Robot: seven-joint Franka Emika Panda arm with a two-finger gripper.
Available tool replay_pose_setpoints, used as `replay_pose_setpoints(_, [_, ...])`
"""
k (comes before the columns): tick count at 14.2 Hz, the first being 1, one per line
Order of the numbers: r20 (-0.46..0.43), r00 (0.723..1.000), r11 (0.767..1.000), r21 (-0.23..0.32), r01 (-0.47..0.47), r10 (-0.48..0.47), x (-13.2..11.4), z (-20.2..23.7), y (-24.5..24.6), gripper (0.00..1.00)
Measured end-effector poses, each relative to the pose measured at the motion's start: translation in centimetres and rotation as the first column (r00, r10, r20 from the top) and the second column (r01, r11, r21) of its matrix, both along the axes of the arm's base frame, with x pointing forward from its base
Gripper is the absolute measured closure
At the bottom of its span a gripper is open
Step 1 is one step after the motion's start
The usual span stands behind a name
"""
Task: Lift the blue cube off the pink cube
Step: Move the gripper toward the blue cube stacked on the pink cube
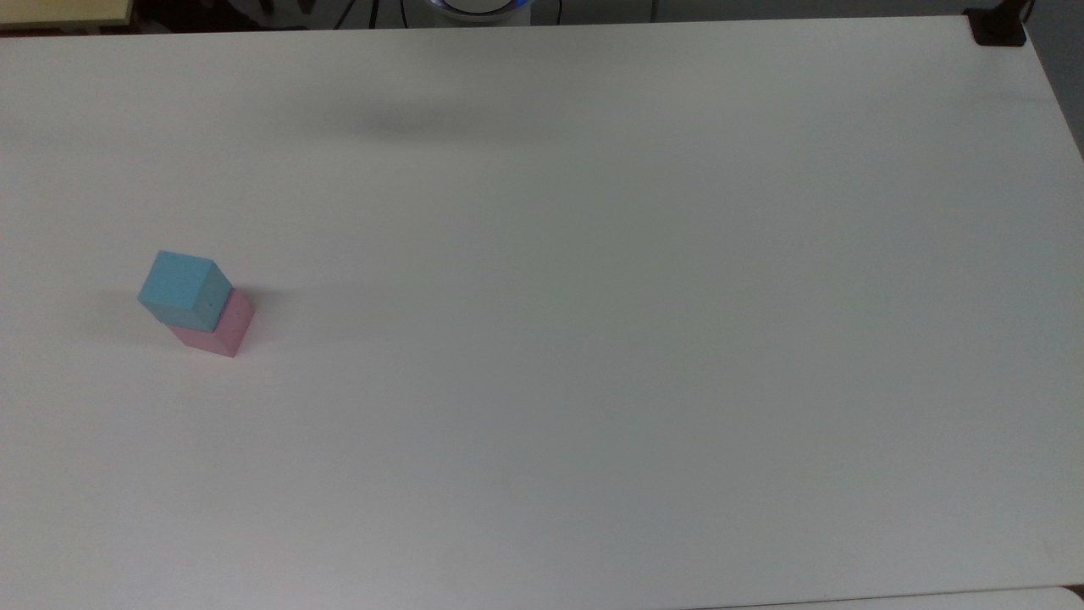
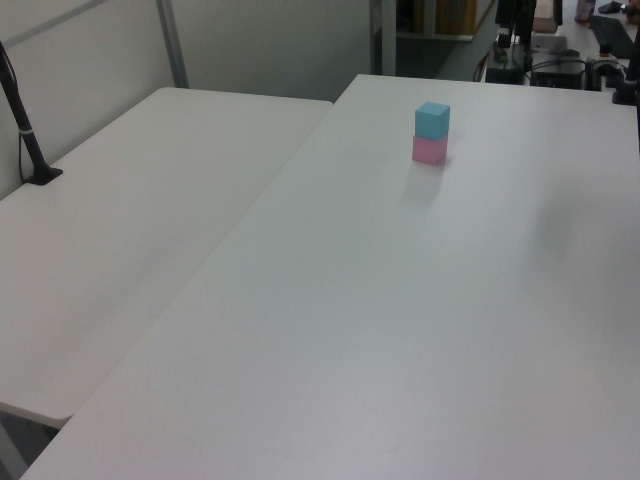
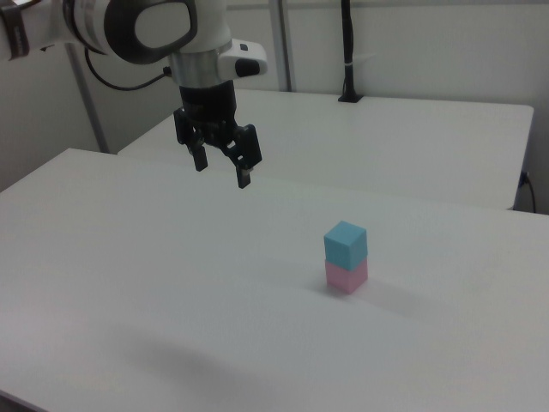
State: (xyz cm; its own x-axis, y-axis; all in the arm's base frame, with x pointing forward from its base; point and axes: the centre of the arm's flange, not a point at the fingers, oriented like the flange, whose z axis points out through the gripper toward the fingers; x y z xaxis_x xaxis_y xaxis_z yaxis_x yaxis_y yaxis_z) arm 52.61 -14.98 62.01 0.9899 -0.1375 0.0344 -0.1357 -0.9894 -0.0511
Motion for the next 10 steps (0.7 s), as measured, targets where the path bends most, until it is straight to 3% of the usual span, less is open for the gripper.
replay_pose_setpoints(10, [0.0, 1.0, 1.0, -0.018, -0.002, 0.002, 1.2, -1.3, -0.2, 0.0])
